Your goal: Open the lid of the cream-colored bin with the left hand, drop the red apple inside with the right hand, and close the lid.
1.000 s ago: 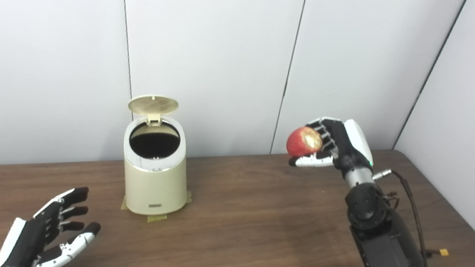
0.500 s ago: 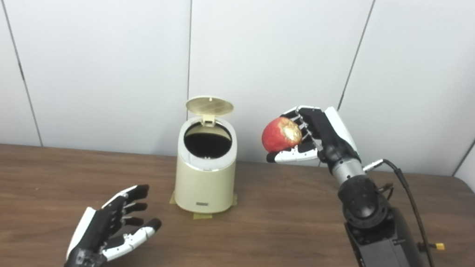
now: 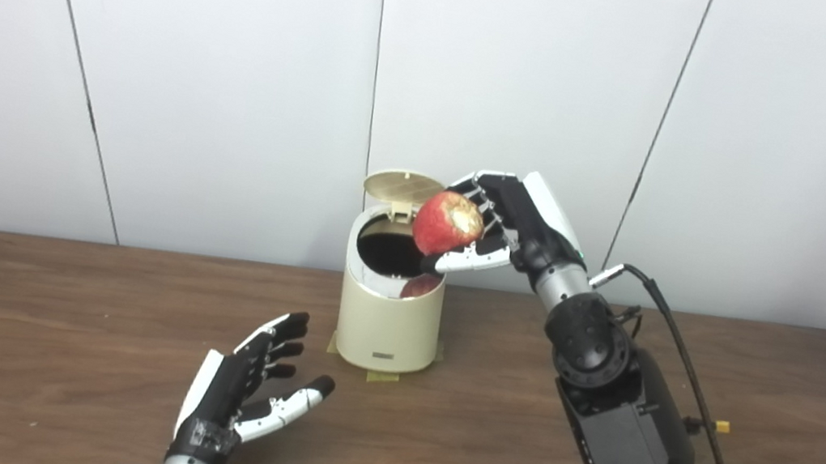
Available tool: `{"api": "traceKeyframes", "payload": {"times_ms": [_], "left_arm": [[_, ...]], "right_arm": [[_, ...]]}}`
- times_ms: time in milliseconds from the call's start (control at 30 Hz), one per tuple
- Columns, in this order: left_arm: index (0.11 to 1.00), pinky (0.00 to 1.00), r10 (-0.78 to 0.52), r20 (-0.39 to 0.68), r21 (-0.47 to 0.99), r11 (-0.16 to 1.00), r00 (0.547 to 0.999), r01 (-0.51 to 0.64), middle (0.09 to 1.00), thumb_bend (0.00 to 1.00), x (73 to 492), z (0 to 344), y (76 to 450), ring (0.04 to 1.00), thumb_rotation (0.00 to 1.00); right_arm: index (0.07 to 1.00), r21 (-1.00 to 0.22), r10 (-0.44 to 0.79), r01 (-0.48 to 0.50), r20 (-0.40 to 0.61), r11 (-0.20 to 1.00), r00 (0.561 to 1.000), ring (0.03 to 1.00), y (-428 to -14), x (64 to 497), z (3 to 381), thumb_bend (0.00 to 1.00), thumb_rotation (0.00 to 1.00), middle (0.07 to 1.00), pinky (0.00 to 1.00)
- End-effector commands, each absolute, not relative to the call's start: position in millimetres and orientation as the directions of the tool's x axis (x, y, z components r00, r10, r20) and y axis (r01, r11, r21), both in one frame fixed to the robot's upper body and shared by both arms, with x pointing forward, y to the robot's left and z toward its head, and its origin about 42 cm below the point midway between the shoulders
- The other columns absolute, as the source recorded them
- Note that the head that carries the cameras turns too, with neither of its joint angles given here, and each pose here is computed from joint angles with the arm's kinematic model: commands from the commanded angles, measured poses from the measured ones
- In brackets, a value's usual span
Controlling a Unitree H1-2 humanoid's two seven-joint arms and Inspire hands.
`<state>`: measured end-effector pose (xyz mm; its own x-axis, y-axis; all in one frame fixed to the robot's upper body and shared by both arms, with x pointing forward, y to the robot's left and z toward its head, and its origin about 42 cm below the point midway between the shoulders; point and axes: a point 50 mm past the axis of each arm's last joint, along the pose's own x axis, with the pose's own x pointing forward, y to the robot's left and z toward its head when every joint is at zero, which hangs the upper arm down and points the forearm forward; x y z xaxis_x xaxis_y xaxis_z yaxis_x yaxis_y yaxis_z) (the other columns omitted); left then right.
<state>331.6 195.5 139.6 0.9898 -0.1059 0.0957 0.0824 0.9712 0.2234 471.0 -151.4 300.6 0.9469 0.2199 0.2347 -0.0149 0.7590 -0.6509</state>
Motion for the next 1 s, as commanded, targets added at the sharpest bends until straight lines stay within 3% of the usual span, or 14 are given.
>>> {"api": "traceKeyframes", "payload": {"times_ms": [0, 967], "left_arm": [[0.871, 0.80, -0.120, 0.192, 0.236, 0.969, 0.974, 0.072, 0.873, 0.69, 341.2, 161.5, 190.3, 0.843, 0.24], [0.863, 0.77, -0.115, 0.200, 0.218, 0.973, 0.973, 0.071, 0.863, 0.67, 341.1, 165.7, 179.7, 0.835, 0.19]], "right_arm": [[0.554, -0.645, 0.216, 0.055, 0.333, 0.762, 0.918, 0.361, -146.7, 478.4, 336.8, 0.51, 0.00, 0.482, 0.26], [0.541, -0.618, 0.245, -0.029, 0.267, 0.785, 0.932, 0.371, -121.9, 499.4, 318.1, 0.51, 0.00, 0.498, 0.27]]}}
